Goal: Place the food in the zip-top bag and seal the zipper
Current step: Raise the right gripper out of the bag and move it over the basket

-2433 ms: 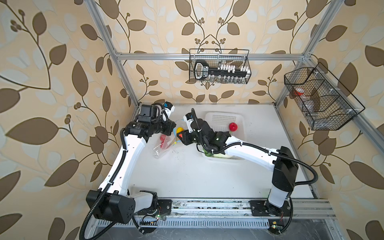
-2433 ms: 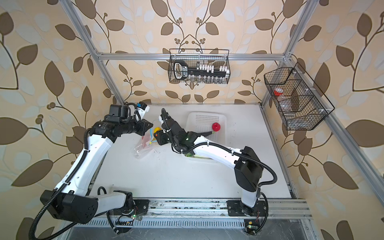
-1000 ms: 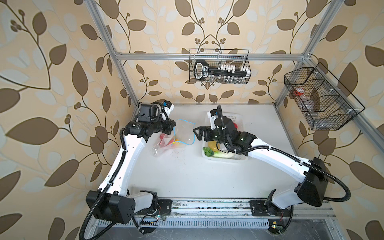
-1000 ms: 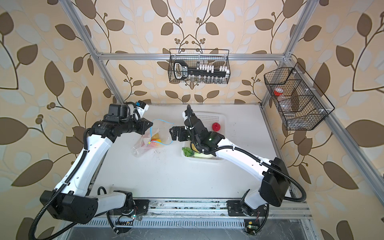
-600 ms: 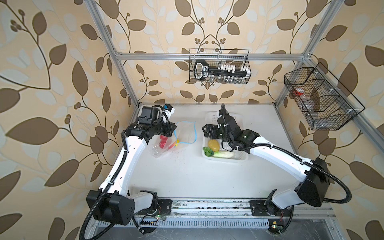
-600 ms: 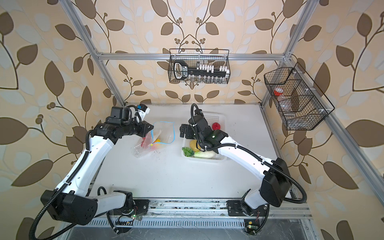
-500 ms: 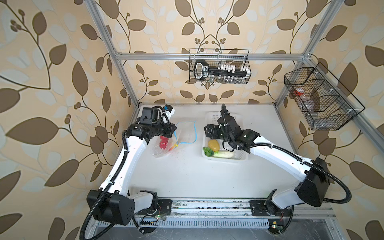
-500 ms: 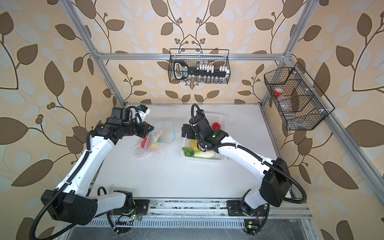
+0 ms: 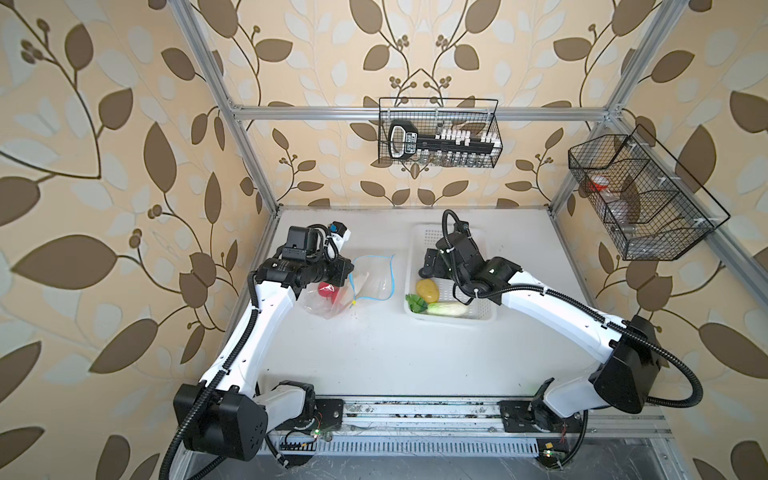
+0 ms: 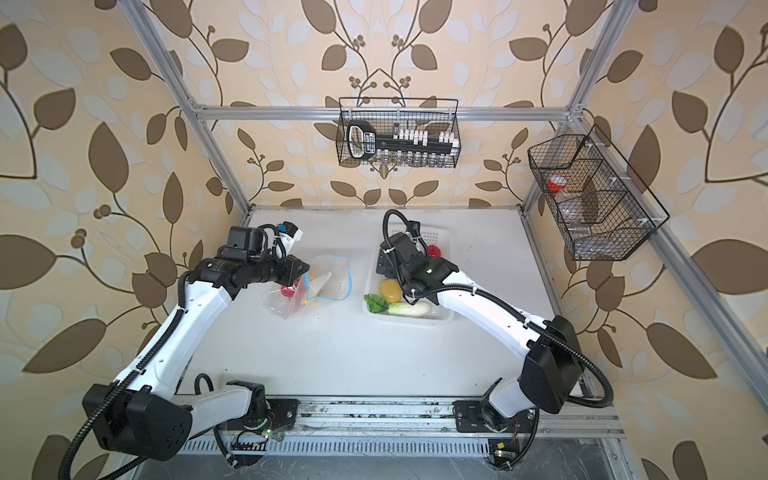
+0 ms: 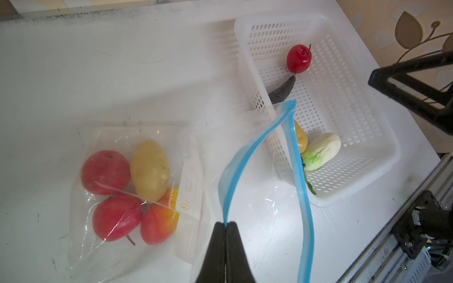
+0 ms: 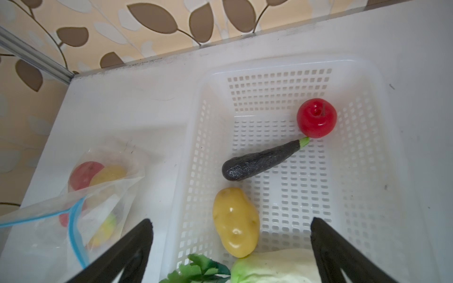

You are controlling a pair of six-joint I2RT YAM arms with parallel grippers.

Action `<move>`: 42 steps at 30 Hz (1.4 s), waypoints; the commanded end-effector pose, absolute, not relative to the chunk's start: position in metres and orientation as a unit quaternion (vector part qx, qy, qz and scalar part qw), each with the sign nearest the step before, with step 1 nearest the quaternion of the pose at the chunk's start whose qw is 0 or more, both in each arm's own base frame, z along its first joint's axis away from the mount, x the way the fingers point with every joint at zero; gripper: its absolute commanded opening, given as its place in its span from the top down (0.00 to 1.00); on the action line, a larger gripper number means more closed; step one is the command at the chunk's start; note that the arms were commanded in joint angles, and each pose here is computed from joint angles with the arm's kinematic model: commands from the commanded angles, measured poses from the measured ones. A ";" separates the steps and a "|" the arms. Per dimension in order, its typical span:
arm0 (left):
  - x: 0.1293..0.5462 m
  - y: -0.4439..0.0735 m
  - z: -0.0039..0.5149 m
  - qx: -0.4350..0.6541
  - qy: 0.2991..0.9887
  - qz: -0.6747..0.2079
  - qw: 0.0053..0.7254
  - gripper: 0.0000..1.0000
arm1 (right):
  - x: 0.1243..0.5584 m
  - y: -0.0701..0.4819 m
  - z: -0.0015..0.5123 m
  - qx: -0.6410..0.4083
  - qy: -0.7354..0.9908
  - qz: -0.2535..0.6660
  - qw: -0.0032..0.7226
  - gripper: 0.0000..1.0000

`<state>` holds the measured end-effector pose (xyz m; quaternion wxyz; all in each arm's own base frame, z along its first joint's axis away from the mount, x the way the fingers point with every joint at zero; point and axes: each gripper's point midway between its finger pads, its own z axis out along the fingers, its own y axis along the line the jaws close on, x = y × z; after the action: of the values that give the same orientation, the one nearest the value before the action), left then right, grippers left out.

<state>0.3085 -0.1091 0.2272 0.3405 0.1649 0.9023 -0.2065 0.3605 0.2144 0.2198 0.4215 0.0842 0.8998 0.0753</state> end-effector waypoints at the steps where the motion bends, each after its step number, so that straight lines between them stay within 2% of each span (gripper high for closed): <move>1: 0.307 -0.114 0.243 0.175 0.887 -0.212 0.370 1.00 | 0.360 0.195 0.219 0.102 0.894 0.046 0.435 0.00; 8: 0.303 -0.114 0.238 0.166 0.888 -0.220 0.370 1.00 | 0.363 0.190 0.193 0.084 0.914 0.040 0.396 0.00; 23: 0.299 -0.112 0.220 0.151 0.894 -0.230 0.354 1.00 | 0.373 0.173 0.160 0.099 0.927 -0.001 0.361 0.00; 42: 0.312 -0.080 0.222 0.072 0.900 -0.238 0.357 1.00 | 0.407 0.138 0.136 0.115 0.931 -0.029 0.345 0.00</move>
<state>0.3067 -0.0796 0.2117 0.3433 0.0790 0.9091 -0.2223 0.3991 0.1371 0.1382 0.3470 0.1241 0.9292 -0.0279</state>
